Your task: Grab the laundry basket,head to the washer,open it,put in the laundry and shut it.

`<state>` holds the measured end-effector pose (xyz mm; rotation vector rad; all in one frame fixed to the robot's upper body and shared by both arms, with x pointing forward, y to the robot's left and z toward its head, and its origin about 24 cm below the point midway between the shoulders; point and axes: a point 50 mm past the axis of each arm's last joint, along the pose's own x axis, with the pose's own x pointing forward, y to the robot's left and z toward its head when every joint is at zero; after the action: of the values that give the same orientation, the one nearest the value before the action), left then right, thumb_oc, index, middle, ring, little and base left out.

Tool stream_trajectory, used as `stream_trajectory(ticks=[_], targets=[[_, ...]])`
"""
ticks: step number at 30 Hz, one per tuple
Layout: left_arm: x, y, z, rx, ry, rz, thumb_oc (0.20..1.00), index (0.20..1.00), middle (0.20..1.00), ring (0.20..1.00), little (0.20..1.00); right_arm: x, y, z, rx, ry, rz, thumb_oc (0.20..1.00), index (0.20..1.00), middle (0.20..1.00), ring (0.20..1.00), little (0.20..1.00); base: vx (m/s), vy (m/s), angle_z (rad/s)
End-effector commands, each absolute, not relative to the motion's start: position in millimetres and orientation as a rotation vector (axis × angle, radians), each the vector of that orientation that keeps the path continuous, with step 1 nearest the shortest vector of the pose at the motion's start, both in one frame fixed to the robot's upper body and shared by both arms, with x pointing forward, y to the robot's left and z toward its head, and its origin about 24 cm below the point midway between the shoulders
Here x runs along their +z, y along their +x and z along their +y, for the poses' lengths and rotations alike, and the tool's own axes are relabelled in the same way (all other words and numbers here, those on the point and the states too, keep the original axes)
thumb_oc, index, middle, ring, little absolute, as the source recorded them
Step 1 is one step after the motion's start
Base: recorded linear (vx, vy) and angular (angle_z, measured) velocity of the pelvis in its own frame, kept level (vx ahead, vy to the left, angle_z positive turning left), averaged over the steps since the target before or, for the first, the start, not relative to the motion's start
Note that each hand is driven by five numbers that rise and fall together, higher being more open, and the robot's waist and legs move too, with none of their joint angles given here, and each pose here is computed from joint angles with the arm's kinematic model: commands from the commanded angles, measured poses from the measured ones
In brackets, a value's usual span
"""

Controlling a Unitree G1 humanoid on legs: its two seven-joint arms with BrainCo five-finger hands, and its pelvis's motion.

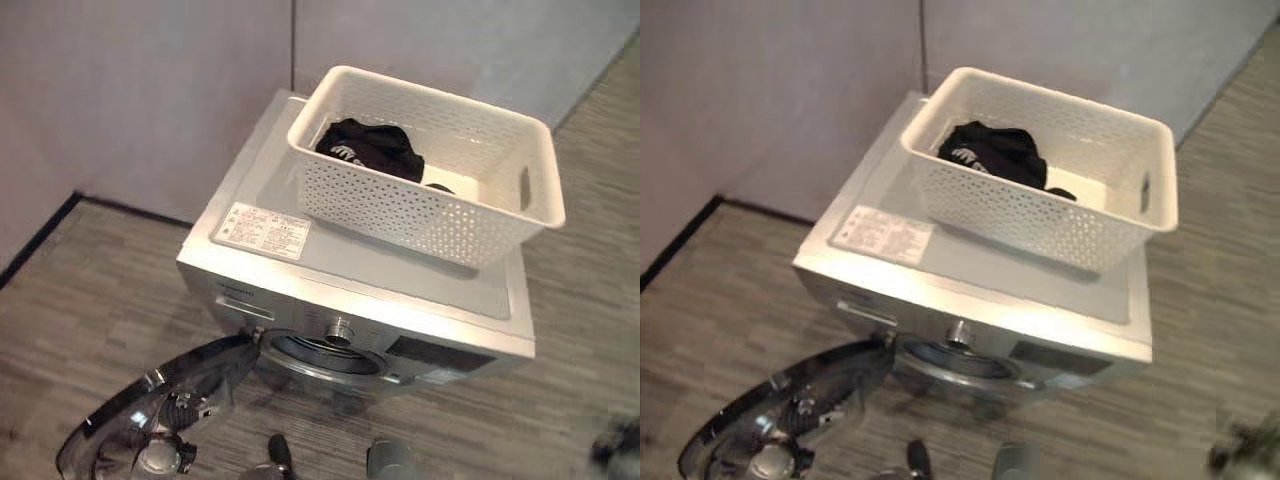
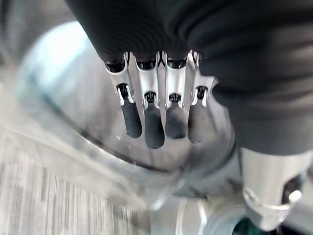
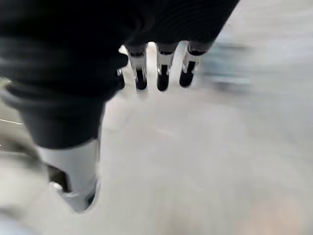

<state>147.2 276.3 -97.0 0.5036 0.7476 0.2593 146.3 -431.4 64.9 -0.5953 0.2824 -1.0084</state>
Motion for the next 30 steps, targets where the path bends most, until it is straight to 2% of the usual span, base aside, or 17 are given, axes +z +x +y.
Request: stream_trajectory(ticks=[1, 4, 6, 7, 8, 12, 13, 14, 15, 17, 19, 22, 24, 25, 30], targets=[[-77.7, 168.3, 296.2, 0.351, 0.510, 0.662, 1.000, 1.000, 1.000, 1.000, 1.000, 126.6, 149.8, -441.0, -1.188, -0.776, 0.014, 1.000, 1.000, 1.000, 1.000, 1.000, 0.17, -0.086, -0.08], [-80.8, 169.0, 293.1, 0.346, 0.514, 0.673, 1.000, 1.000, 1.000, 1.000, 1.000, 155.3, 150.9, -434.2, -1.232, -0.809, -0.140, 1.000, 1.000, 1.000, 1.000, 1.000, 0.11, -0.073, 0.13], [-82.3, 174.5, 285.6, 0.326, 0.514, 0.666, 1.000, 1.000, 1.000, 1.000, 1.000, 201.6, 162.1, -411.0, -1.195, -0.890, -0.386, 1.000, 1.000, 1.000, 1.000, 1.000, 0.14, -0.132, 0.15], [-82.3, 174.9, 285.4, 0.325, 0.514, 0.666, 1.000, 1.000, 1.000, 1.000, 1.000, 201.6, 161.3, -410.4, -1.195, -0.892, -0.385, 1.000, 1.000, 1.000, 1.000, 1.000, 0.20, -0.155, 0.28], [-86.1, 176.4, 278.1, 0.279, 0.533, 0.671, 1.000, 1.000, 1.000, 1.000, 1.000, 229.0, 160.0, -399.2, -1.163, -0.943, -0.520, 1.000, 1.000, 1.000, 1.000, 1.000, 0.14, -0.149, 0.56], [-97.4, 173.2, 259.1, 0.152, 0.561, 0.705, 1.000, 1.000, 1.000, 1.000, 1.000, 271.5, 176.0, -367.6, -0.947, -0.997, -0.724, 1.000, 1.000, 1.000, 1.000, 1.000, 0.13, -0.203, 0.83], [-98.0, 172.7, 258.4, 0.152, 0.558, 0.707, 1.000, 1.000, 1.000, 1.000, 1.000, 272.3, 176.7, -367.5, -0.943, -0.998, -0.724, 1.000, 1.000, 1.000, 1.000, 1.000, 0.11, -0.170, 0.38], [-104.8, 167.6, 248.2, 0.092, 0.541, 0.733, 1.000, 1.000, 1.000, 1.000, 1.000, 286.2, 188.4, -354.6, -0.807, -1.017, -0.754, 1.000, 1.000, 1.000, 1.000, 1.000, 0.08, -0.113, 0.17], [-105.1, 167.4, 247.5, 0.093, 0.537, 0.734, 1.000, 1.000, 1.000, 1.000, 1.000, 287.4, 189.5, -354.6, -0.803, -1.018, -0.756, 1.000, 1.000, 1.000, 1.000, 1.000, 0.10, -0.166, 0.06], [-115.3, 155.3, 235.3, 0.021, 0.507, 0.780, 1.000, 1.000, 1.000, 1.000, 1.000, 309.6, 208.1, -334.4, -0.602, -1.087, -0.777, 1.000, 1.000, 1.000, 1.000, 1.000, 0.05, -0.127, 0.14], [-118.9, 150.7, 231.7, 0.005, 0.486, 0.800, 1.000, 1.000, 1.000, 1.000, 1.000, 317.7, 220.0, -326.1, -0.524, -1.107, -0.774, 1.000, 1.000, 1.000, 1.000, 1.000, 0.03, -0.086, 0.17], [-126.1, 141.0, 228.3, -0.045, 0.457, 0.853, 1.000, 1.000, 1.000, 1.000, 1.000, 340.3, 258.0, -295.4, -0.249, -1.185, -0.693, 1.000, 1.000, 1.000, 1.000, 1.000, 0.02, -0.063, 0.01], [-126.6, 138.8, 229.1, -0.061, 0.448, 0.862, 1.000, 1.000, 1.000, 1.000, 1.000, 347.2, 273.3, -285.7, -0.177, -1.205, -0.656, 1.000, 1.000, 1.000, 1.000, 1.000, 0.00, -0.025, 0.10], [-126.3, 137.6, 227.7, -0.076, 0.415, 0.863, 1.000, 1.000, 1.000, 1.000, 1.000, 357.0, 300.4, -273.4, -0.091, -1.225, -0.575, 1.000, 1.000, 1.000, 1.000, 1.000, -0.03, -0.029, 0.24], [-127.7, 135.8, 230.5, -0.056, 0.391, 0.878, 1.000, 1.000, 1.000, 1.000, 1.000, 361.1, 321.4, -265.3, -0.049, -1.239, -0.499, 1.000, 1.000, 1.000, 1.000, 1.000, -0.01, -0.022, 0.41]])
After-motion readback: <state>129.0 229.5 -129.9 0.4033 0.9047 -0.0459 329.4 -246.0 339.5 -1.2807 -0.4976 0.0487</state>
